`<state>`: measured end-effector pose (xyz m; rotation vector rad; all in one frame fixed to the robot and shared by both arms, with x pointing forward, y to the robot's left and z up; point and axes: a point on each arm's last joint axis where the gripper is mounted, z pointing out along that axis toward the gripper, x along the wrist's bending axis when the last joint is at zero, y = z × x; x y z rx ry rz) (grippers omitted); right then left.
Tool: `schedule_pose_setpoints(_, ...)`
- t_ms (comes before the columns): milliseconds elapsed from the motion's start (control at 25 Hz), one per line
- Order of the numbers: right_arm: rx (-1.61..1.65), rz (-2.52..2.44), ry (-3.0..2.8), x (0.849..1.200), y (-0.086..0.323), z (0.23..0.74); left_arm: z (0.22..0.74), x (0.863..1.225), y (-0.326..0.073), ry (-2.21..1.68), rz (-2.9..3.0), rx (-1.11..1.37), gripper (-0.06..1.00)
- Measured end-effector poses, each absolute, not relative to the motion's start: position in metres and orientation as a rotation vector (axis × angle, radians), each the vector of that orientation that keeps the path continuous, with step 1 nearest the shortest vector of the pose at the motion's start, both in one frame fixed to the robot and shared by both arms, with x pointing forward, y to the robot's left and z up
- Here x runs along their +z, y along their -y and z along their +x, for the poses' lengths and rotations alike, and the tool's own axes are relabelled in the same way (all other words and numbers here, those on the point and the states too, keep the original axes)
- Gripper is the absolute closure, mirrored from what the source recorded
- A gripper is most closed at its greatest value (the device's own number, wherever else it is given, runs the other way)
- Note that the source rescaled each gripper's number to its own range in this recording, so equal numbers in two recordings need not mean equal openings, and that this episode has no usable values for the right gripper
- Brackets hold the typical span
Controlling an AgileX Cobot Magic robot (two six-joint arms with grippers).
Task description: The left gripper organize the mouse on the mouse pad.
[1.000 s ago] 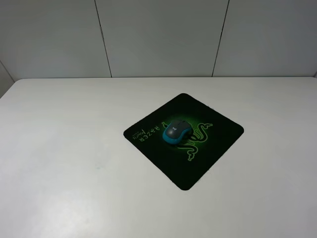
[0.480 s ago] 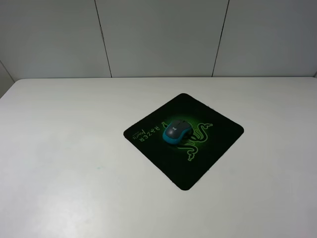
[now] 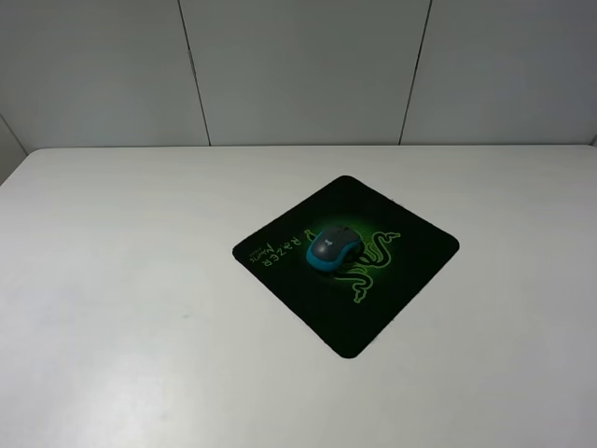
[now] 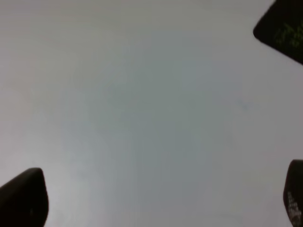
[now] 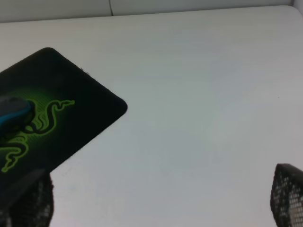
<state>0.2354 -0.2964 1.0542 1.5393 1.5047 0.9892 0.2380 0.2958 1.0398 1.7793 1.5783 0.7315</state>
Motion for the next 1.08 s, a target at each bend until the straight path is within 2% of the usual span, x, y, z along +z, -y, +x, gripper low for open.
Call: schedule_pose_setpoints(1080,0.989,1.539,-1.505,1.0542,0.2964,0.2354,0.2269,1.0393,-0.2965,-1.542,1.72,0.799,-0.06)
